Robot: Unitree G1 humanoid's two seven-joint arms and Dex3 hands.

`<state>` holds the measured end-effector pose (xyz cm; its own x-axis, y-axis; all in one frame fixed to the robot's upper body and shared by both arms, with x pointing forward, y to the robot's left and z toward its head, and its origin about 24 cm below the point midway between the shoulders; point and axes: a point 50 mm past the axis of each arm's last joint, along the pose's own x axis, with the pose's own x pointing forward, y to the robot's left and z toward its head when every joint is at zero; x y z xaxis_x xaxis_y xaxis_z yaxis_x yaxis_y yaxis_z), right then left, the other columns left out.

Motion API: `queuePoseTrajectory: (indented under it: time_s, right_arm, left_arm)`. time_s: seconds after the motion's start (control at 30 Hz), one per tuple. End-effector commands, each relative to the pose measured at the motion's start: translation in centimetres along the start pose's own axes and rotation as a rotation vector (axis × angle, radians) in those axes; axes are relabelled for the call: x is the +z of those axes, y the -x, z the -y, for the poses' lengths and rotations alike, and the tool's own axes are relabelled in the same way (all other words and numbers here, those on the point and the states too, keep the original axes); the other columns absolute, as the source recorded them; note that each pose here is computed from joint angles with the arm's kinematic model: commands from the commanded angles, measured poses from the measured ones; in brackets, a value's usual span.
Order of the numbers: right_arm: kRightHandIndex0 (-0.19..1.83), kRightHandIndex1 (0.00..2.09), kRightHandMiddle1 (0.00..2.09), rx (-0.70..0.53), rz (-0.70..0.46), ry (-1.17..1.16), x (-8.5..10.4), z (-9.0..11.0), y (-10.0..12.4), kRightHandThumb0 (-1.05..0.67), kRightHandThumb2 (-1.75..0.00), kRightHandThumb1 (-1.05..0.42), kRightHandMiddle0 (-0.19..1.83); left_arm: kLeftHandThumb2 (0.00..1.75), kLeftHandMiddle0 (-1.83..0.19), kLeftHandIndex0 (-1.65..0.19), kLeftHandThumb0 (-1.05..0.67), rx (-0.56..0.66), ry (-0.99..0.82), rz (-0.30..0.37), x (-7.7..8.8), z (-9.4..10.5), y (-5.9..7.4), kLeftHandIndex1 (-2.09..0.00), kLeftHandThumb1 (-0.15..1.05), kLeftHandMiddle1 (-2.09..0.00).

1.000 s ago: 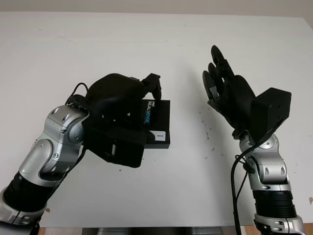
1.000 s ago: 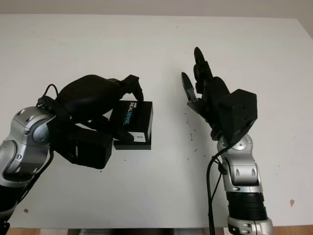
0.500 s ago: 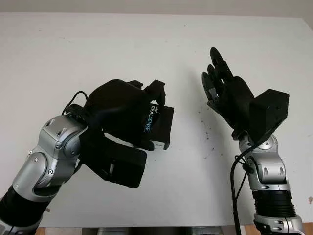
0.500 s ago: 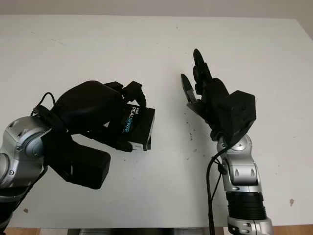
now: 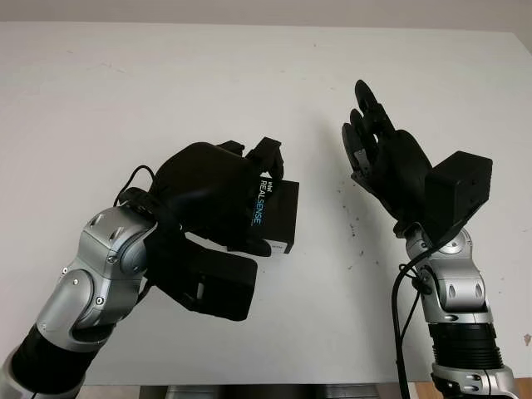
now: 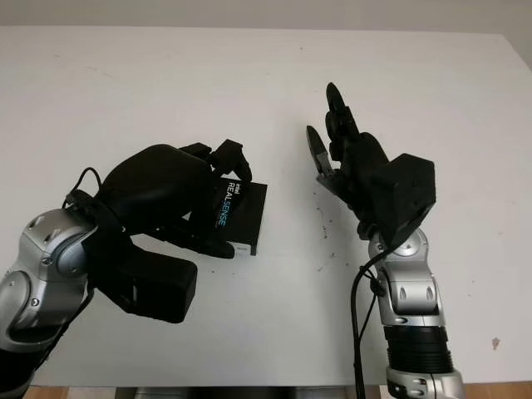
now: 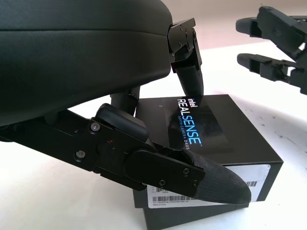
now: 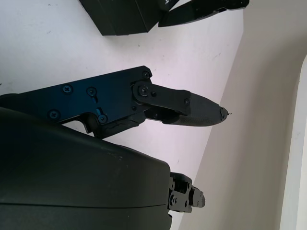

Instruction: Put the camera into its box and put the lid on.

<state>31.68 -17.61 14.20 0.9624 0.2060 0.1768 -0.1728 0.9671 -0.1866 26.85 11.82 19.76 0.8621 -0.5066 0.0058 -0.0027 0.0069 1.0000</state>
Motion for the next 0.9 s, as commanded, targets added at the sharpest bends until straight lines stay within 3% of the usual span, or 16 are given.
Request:
queuePoseTrajectory:
  time_s: [0.0,0.27,0.53,0.87]
  right_arm:
    - [-0.12,0.05,0.05,0.0,0.007,0.004,0.2,0.2,0.3,-0.6,-0.58,-1.05,-0.1]
    - [-0.13,0.05,0.05,0.002,0.0,-0.009,0.1,0.1,0.3,-0.57,-0.6,-1.05,-0.11]
    - [-0.12,0.05,0.05,0.004,-0.007,-0.014,0.1,0.0,0.3,-0.57,-0.6,-1.05,-0.11]
    - [-0.13,0.05,0.05,0.014,-0.003,-0.024,0.1,0.0,0.1,-0.59,-0.6,-1.05,-0.12]
  left_arm:
    - [0.2,-0.2,0.07,-0.43,-0.039,0.014,-0.012,0.0,1.4,0.0,-1.97,1.05,-2.09]
    - [0.19,-0.2,0.15,-0.4,0.011,0.009,-0.036,-0.3,2.1,0.0,-2.09,1.05,-2.09]
    - [0.2,-0.17,0.19,-0.41,0.009,-0.004,-0.058,-0.4,2.4,0.5,-2.04,1.05,-2.09]
    - [0.16,-0.26,0.07,-0.4,0.043,0.077,-0.081,-0.4,3.0,1.6,-2.09,1.05,-2.09]
